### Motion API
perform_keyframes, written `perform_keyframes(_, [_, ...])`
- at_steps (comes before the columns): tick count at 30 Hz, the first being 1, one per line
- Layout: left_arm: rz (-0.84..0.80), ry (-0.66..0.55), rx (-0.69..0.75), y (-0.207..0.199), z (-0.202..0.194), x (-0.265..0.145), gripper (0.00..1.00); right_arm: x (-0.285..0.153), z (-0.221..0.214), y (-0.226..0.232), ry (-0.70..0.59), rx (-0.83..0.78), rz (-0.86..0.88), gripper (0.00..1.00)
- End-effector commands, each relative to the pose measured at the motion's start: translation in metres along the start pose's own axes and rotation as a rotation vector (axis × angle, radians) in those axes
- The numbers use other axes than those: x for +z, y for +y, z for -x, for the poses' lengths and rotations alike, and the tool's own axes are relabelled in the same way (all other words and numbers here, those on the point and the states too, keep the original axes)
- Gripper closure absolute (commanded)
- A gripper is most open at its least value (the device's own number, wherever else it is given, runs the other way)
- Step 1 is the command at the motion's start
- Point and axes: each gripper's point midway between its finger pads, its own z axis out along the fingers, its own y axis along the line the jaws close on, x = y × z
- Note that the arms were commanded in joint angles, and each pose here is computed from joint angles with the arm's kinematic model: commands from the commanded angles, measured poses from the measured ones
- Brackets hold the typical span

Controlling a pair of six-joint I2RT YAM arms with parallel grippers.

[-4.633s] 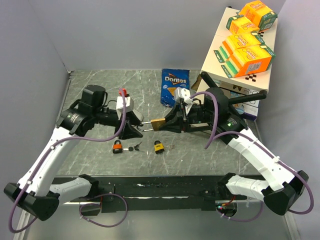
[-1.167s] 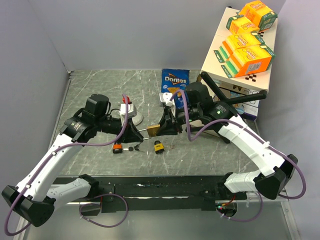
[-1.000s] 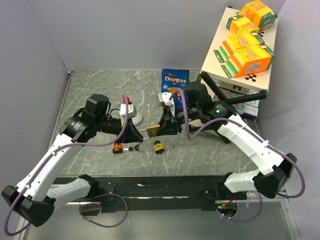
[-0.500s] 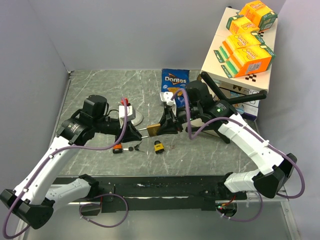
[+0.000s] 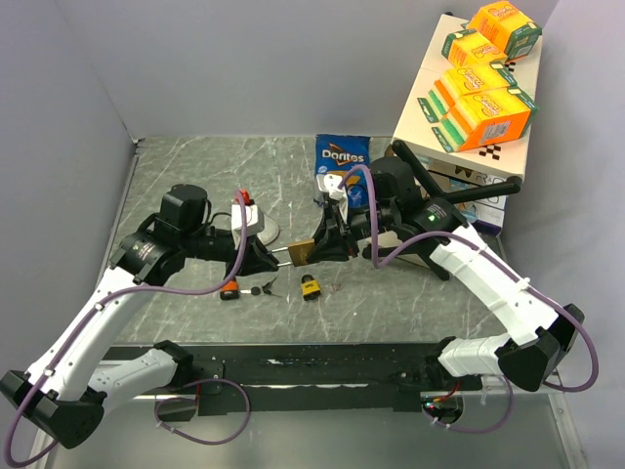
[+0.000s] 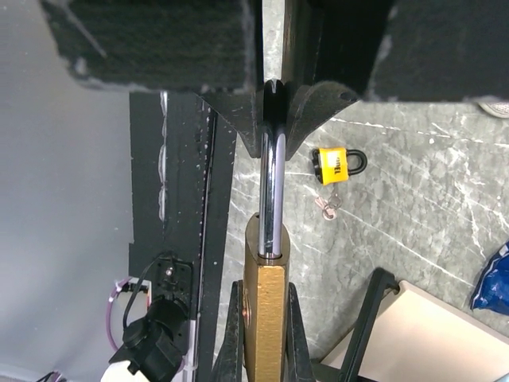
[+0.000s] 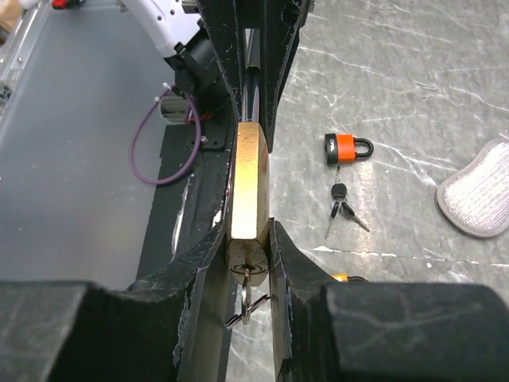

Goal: Lock with the key
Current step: Lock the lock.

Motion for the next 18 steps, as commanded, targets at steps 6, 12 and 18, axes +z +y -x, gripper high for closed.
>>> perform_keyframes(6, [-0.092,-0.191,0.12,-0.003,0.06,0.014,0.99,0.019,0.03,0.026,-0.098,-0.083,0.152,1.0])
perform_keyframes(12, [-0.111,-0.258,0.116,-0.002,0.08,0.021,0.99,0.034,0.033,0.027,-0.101,-0.094,0.187,1.0])
perform_keyframes(18, [-0.13,-0.334,0.105,0.001,0.104,0.032,0.99,0.046,0.035,0.026,-0.101,-0.091,0.22,1.0])
